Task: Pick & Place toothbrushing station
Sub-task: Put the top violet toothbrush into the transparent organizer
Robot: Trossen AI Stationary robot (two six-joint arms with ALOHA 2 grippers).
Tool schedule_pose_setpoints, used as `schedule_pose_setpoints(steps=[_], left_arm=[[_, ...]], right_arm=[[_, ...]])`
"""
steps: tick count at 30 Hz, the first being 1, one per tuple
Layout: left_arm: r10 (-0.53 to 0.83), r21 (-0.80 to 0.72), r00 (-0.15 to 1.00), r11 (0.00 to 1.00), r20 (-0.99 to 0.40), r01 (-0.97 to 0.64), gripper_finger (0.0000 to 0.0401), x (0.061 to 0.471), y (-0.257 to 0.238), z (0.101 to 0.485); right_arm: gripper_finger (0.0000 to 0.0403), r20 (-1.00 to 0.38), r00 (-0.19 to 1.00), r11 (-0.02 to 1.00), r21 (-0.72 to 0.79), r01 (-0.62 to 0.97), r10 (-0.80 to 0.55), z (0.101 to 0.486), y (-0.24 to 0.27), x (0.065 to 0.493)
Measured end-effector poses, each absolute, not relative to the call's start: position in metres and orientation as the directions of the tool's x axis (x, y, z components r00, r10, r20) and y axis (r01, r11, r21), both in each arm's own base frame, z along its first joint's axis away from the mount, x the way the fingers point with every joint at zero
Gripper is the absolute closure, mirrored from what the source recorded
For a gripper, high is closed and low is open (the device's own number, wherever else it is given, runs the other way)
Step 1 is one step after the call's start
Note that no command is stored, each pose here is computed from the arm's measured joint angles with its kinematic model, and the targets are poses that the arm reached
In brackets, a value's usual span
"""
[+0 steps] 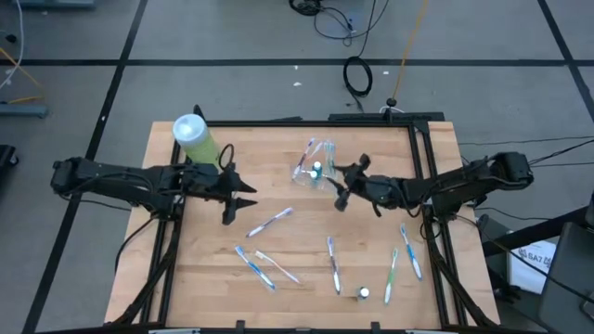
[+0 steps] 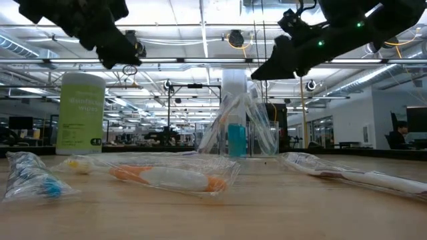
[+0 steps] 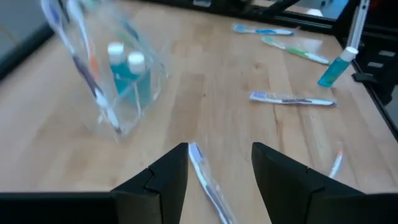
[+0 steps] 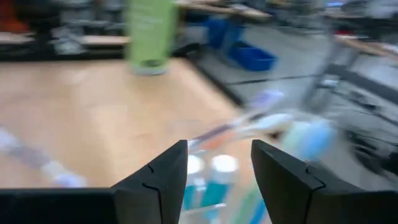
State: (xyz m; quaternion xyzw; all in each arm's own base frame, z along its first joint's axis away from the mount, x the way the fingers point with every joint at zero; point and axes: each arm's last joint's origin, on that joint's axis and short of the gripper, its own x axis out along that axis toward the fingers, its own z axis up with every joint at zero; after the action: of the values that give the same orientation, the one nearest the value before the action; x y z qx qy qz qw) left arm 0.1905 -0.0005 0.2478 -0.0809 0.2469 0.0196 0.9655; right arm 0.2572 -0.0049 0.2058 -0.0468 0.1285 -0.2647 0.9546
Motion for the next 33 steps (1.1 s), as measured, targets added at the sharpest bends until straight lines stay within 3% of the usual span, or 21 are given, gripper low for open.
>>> schedule_pose_setpoints(steps=[7, 12, 19, 23, 33], left_arm=[[-0.047, -0.228, 0.870, 0.971, -0.491, -0.077, 0.0217, 0.193, -0.014, 0.234], [-0.010, -0.183, 0.897, 0.980, -0.443, -0.080, 0.0217, 0.216, -0.028, 0.225], [0.136, -0.088, 0.806, 0.970, -0.576, -0.227, 0.0217, 0.244, -0.031, 0.178], [0.129, -0.097, 0.762, 0.965, -0.635, -0.244, 0.0217, 0.255, -0.030, 0.159], [0.121, -0.114, 0.785, 0.965, -0.607, -0.237, 0.0217, 0.274, -0.033, 0.136]], right_arm=[[0.0234, -0.171, 0.952, 0.966, -0.094, 0.241, -0.254, 0.213, -0.007, 0.262], [0.0234, -0.112, 0.952, 0.955, -0.118, 0.272, -0.285, 0.219, -0.015, 0.263], [0.0234, -0.097, 0.943, 0.944, -0.114, 0.309, -0.320, 0.221, -0.025, 0.262], [0.0234, -0.095, 0.939, 0.940, -0.115, 0.320, -0.331, 0.221, -0.028, 0.262], [0.0234, -0.083, 0.936, 0.936, -0.112, 0.333, -0.343, 0.222, -0.031, 0.262]])
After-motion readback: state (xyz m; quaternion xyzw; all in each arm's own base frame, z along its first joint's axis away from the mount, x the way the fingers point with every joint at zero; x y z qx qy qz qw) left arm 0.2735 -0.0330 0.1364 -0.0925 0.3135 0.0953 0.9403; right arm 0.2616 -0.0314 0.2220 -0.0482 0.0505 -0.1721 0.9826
